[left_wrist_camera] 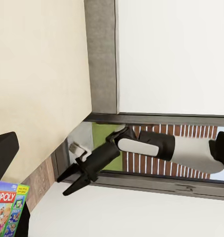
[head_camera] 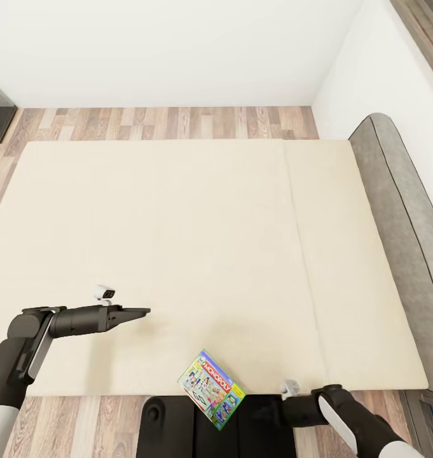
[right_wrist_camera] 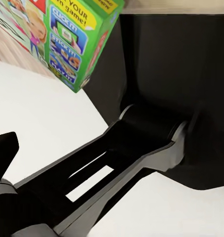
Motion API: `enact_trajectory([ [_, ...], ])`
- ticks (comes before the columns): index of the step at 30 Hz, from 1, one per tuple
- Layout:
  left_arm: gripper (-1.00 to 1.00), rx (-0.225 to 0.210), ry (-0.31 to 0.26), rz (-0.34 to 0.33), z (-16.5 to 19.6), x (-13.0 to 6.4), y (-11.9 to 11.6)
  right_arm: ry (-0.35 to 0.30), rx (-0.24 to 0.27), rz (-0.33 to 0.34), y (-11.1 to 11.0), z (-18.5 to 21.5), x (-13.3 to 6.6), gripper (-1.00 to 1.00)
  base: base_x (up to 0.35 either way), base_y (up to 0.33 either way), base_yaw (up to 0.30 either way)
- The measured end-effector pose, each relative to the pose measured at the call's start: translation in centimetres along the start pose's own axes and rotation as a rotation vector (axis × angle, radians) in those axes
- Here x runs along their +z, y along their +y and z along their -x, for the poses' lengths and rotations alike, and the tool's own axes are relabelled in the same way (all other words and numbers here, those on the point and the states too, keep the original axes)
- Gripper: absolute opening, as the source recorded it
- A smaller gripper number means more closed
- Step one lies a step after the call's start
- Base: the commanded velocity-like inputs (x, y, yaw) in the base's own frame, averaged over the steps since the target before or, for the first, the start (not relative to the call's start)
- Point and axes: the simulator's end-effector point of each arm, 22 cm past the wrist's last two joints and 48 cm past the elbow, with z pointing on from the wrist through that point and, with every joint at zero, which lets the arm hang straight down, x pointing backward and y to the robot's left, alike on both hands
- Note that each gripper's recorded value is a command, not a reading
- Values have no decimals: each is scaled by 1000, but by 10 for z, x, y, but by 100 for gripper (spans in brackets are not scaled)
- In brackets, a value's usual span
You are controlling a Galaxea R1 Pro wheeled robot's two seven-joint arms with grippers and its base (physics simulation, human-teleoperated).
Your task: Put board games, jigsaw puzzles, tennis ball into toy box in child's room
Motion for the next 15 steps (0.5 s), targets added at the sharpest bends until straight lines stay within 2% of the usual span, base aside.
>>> enact_trajectory([
  [7, 100, 0, 0, 0, 0, 0, 0, 86, -56, -69, -16, -34, 14, 100, 0, 0, 0],
  [11, 100, 0, 0, 0, 0, 0, 0, 95, -74, -60, -7, -42, 29, 100, 0, 0, 0],
  [15, 100, 0, 0, 0, 0, 0, 0, 124, -66, -48, 10, -61, 51, 100, 0, 0, 0],
])
